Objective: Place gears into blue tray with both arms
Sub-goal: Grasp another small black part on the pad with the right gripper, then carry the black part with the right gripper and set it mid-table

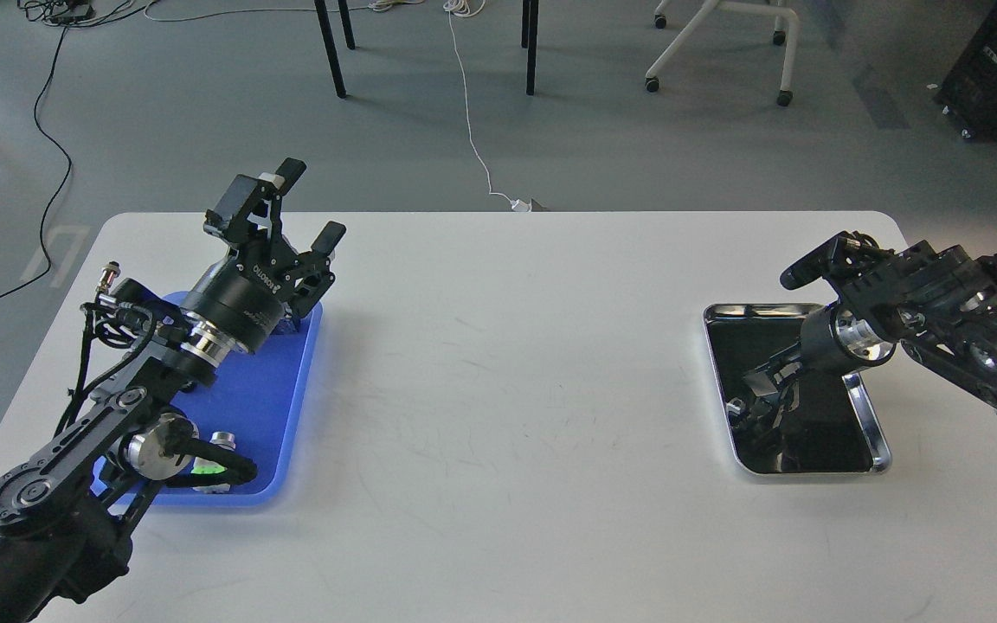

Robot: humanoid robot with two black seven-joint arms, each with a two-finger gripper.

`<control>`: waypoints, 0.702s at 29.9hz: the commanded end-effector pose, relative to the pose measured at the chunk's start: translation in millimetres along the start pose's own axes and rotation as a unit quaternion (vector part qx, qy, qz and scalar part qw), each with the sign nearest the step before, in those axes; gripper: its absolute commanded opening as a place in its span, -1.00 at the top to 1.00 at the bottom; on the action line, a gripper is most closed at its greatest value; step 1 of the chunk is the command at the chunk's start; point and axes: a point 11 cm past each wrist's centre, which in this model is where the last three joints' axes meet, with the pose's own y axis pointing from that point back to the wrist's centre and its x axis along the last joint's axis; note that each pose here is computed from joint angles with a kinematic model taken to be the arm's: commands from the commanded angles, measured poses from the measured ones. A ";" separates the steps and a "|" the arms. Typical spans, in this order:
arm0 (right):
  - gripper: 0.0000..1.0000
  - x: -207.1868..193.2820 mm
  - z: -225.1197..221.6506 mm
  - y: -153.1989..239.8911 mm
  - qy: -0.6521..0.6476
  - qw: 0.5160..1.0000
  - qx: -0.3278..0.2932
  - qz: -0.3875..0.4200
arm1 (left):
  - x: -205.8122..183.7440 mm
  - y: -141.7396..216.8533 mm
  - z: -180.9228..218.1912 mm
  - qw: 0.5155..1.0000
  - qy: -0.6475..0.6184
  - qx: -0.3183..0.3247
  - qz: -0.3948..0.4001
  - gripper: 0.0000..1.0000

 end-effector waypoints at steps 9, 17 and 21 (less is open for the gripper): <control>0.23 -1.4 0.9 0.5 0.000 1.000 -0.001 -0.003 | -0.2 -0.1 -0.3 1.000 0.000 0.001 0.000 -0.96; 0.51 -2.1 0.7 1.1 0.001 1.000 0.000 -0.003 | -0.6 -0.3 -0.5 1.000 0.001 0.001 0.000 -0.96; 0.62 0.9 1.6 3.7 0.002 1.000 -0.001 -0.001 | -0.3 -0.1 -0.3 1.000 0.001 0.001 -0.001 -0.96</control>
